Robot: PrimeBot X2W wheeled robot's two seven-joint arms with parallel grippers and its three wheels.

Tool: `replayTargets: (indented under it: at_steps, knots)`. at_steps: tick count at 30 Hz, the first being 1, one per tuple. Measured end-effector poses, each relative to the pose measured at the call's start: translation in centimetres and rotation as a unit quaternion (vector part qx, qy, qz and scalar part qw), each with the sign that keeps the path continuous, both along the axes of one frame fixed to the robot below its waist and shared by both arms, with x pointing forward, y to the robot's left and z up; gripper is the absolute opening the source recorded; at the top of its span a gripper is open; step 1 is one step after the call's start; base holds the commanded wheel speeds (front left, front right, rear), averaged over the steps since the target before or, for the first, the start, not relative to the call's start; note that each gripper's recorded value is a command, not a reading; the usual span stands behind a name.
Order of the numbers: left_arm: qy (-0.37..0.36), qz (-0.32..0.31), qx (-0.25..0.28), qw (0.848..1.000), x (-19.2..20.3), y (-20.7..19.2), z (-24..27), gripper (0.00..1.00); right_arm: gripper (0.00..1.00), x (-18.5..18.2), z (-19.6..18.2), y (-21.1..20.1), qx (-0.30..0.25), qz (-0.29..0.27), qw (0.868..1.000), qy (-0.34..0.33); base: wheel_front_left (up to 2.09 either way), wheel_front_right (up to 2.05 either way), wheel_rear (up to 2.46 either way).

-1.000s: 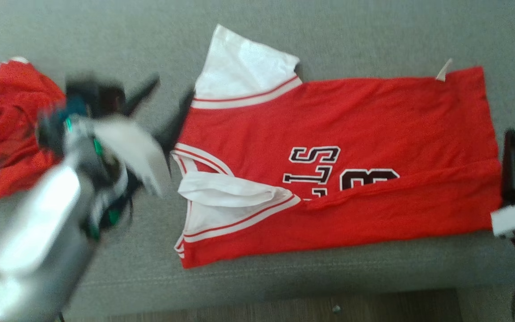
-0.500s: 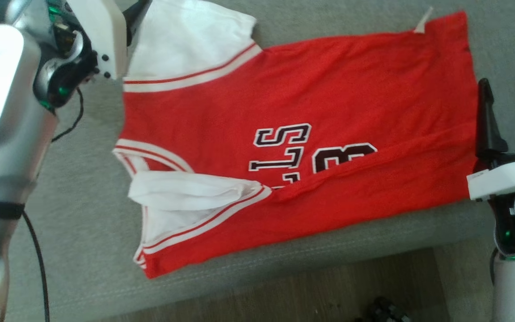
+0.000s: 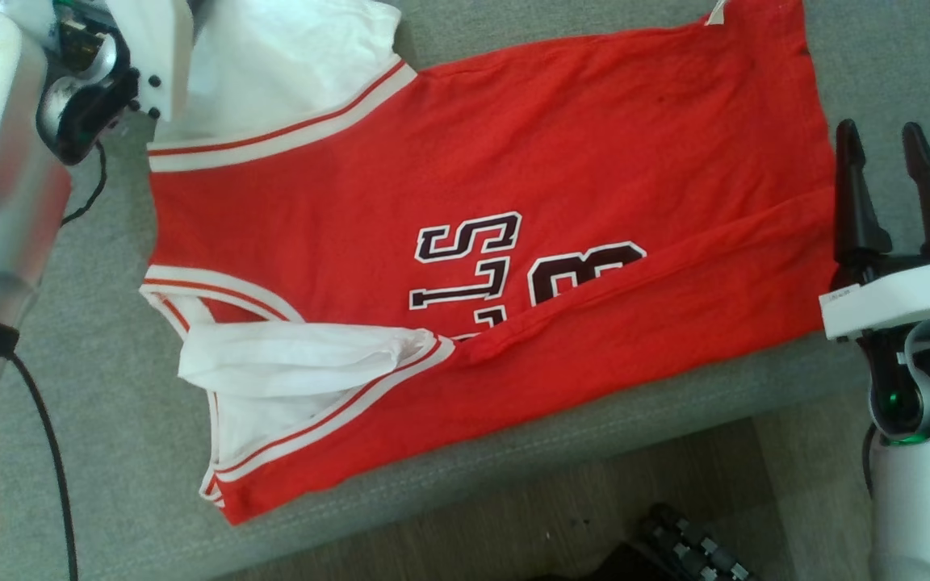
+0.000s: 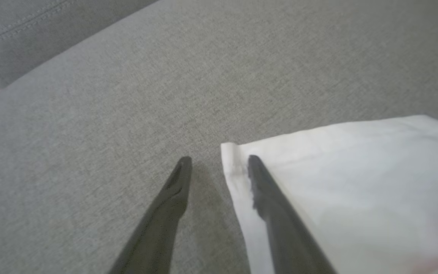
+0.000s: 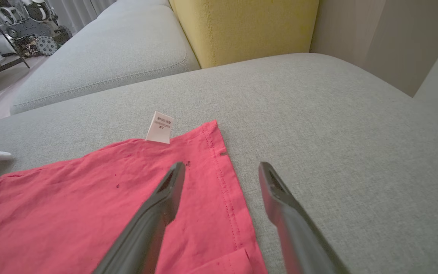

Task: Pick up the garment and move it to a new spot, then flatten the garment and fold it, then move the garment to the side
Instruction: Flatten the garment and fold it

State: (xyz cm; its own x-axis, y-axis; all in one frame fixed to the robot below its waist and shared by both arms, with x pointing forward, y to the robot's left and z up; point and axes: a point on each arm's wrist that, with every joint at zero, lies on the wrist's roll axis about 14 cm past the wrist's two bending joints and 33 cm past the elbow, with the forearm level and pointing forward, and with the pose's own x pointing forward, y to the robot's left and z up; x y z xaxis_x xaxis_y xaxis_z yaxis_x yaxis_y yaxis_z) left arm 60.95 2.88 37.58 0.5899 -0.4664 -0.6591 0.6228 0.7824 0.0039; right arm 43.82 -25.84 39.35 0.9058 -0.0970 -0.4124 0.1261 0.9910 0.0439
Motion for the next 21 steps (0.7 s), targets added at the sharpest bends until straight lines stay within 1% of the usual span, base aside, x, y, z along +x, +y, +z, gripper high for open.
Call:
replayTargets:
  at_steps: [1, 2, 3, 4, 7, 11, 15, 21]
  knots:
    - [0.002, 0.0, 0.004, 1.0, 0.0, 0.1, -0.3, 0.47, 1.0, 0.0, -0.1, 0.0, 0.0, 0.0, 1.0, 0.002, 0.0, 0.0, 0.0]
    - [0.005, 0.001, 0.005, 1.0, 0.0, 0.2, -0.5, 0.42, 1.0, 0.0, -0.2, 0.0, 0.0, 0.0, 1.0, 0.003, 0.0, 0.0, 0.0]
    - [0.008, 0.002, 0.004, 1.0, 0.0, 0.2, -0.7, 0.23, 1.0, 0.0, -0.3, 0.0, 0.001, 0.0, 1.0, 0.004, 0.0, 0.0, 0.0]
    - [0.01, 0.003, 0.003, 1.0, 0.0, 0.2, -0.7, 0.0, 1.0, 0.2, -0.3, 0.0, 0.003, 0.001, 1.0, 0.004, 0.0, 0.0, 0.0]
    - [0.007, 0.004, -0.003, 1.0, 0.3, 0.1, -0.6, 0.0, 1.0, 0.7, -0.2, 0.2, 0.009, 0.002, 1.0, 0.0, 0.0, 0.0, 0.0]
    - [-0.005, 0.0, -0.015, 1.0, 0.4, -0.2, -0.3, 0.0, 1.0, 2.5, -0.2, 0.3, 0.016, 0.009, 1.0, 0.019, 0.0, 0.0, 0.0]
    - [-0.017, -0.007, -0.037, 0.999, 0.2, -0.8, 0.5, 0.0, 1.0, 4.9, -0.7, -0.2, 0.013, 0.017, 0.997, 0.07, 0.0, 0.0, 0.0]
    - [-0.044, -0.01, -0.052, 0.998, 0.7, -0.4, 1.9, 0.0, 1.0, 8.4, -1.3, -1.7, -0.023, 0.026, 0.988, 0.149, 0.0, 0.0, 0.0]
